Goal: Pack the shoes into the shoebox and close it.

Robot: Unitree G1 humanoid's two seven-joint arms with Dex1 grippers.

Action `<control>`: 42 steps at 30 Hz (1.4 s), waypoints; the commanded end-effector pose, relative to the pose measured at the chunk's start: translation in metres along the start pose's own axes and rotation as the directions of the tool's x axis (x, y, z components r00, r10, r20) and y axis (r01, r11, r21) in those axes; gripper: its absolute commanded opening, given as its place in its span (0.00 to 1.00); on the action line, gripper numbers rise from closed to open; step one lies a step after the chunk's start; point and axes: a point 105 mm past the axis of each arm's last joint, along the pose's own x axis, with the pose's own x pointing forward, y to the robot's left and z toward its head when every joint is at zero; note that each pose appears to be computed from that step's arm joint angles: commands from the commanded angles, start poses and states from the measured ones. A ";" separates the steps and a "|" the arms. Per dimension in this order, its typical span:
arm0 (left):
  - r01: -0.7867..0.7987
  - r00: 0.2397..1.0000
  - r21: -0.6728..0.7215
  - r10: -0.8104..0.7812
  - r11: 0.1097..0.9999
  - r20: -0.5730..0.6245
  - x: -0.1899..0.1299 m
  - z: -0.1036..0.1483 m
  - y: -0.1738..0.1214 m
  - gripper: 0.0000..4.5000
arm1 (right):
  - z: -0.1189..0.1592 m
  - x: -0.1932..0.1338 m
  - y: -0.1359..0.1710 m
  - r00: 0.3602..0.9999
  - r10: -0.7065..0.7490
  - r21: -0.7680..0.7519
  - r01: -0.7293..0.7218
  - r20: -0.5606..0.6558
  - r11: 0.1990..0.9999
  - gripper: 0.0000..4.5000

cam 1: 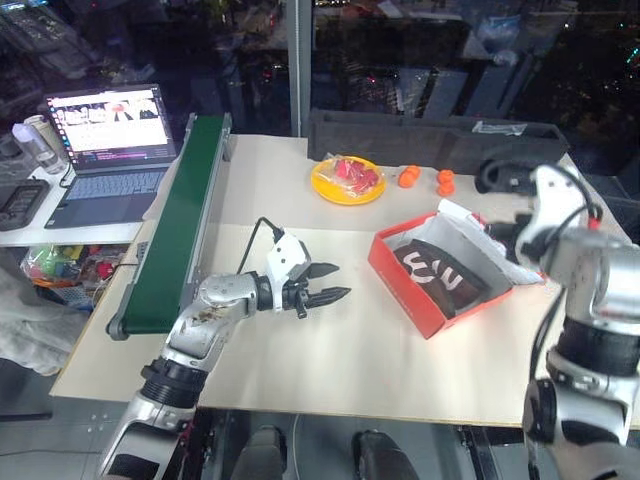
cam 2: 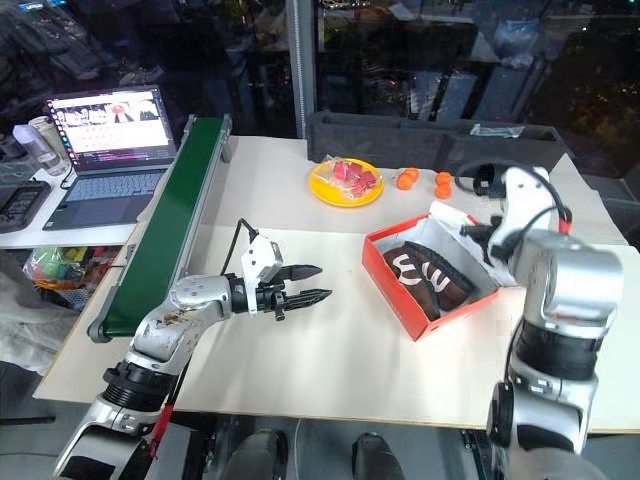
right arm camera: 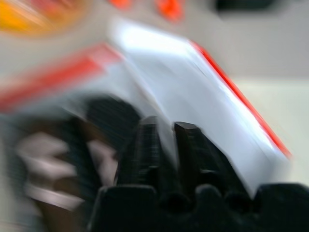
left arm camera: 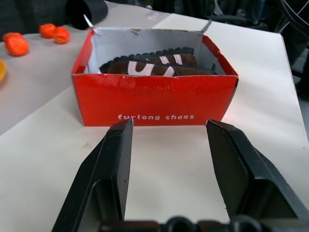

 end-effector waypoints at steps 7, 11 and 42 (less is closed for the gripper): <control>0.049 0.998 0.034 -0.051 0.998 0.036 0.011 0.011 -0.005 0.56 | -0.009 -0.010 -0.030 0.976 -0.214 0.026 0.213 0.039 0.977 0.01; 0.052 0.998 0.031 -0.053 0.998 0.037 0.013 0.010 -0.006 0.56 | -0.023 0.005 -0.045 0.965 -0.262 0.328 0.252 -0.015 0.910 0.01; 0.022 0.999 0.016 -0.022 1.000 0.044 0.016 0.007 -0.006 0.56 | -0.108 0.096 -0.071 0.940 -0.120 0.930 0.334 -0.318 0.152 0.01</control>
